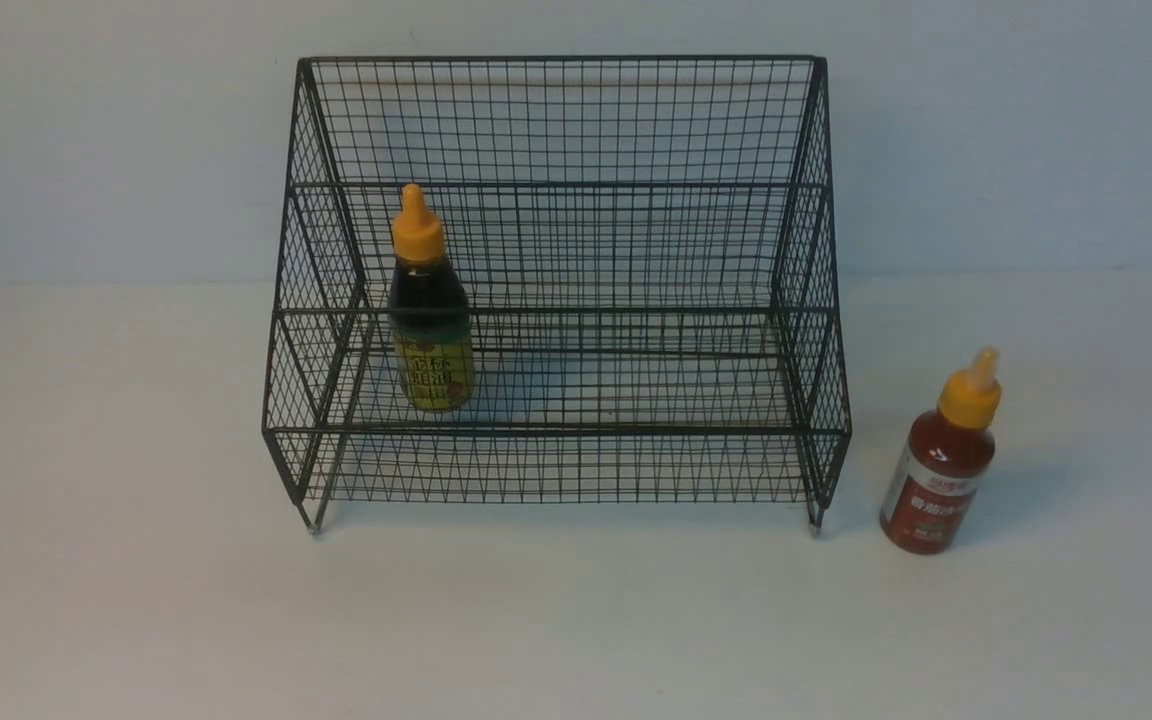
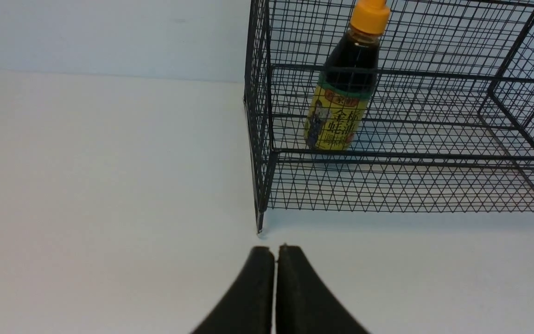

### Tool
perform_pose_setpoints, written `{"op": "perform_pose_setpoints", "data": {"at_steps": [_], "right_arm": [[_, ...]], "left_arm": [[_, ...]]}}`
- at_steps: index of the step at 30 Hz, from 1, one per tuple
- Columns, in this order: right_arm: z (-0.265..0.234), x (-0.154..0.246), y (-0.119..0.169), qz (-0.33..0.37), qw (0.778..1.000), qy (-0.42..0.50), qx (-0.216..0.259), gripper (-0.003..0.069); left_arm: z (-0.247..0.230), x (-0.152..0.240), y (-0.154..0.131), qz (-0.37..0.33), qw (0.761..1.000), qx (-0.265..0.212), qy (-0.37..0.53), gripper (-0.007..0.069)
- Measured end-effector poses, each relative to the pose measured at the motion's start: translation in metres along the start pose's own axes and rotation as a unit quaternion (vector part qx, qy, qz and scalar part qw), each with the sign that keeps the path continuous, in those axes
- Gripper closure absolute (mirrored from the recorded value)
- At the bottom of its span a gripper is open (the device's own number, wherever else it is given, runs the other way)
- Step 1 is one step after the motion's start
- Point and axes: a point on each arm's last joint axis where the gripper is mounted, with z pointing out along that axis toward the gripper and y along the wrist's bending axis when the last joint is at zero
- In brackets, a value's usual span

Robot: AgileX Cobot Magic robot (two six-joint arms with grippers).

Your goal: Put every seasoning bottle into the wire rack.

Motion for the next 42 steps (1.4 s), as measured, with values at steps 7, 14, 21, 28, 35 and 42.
{"op": "perform_pose_setpoints", "data": {"at_steps": [7,14,21,28,35,42], "right_arm": [[0.041,0.044,0.020,0.034,0.998,-0.021,-0.040,0.0673],[0.044,0.074,0.018,0.051,0.994,-0.093,-0.026,0.0673],[0.073,0.096,0.022,0.033,0.993,-0.110,-0.027,0.0636],[0.104,0.119,0.025,0.024,0.996,-0.081,-0.022,0.0461],[0.114,0.134,0.022,0.041,0.998,-0.052,-0.004,0.0260],[0.124,0.151,0.027,0.052,0.998,-0.018,-0.022,0.0235]], "left_arm": [[0.000,0.003,0.001,-0.002,1.000,-0.007,0.019,0.0630],[0.000,0.005,0.002,-0.002,1.000,-0.011,0.027,0.0630],[0.000,0.004,0.004,0.015,0.999,-0.022,0.024,0.0630],[-0.001,0.008,0.006,0.019,0.998,-0.034,0.045,0.0630],[-0.001,0.011,0.008,0.019,0.997,-0.041,0.062,0.0630],[-0.001,0.011,0.008,0.019,0.997,-0.042,0.064,0.0630]]}}
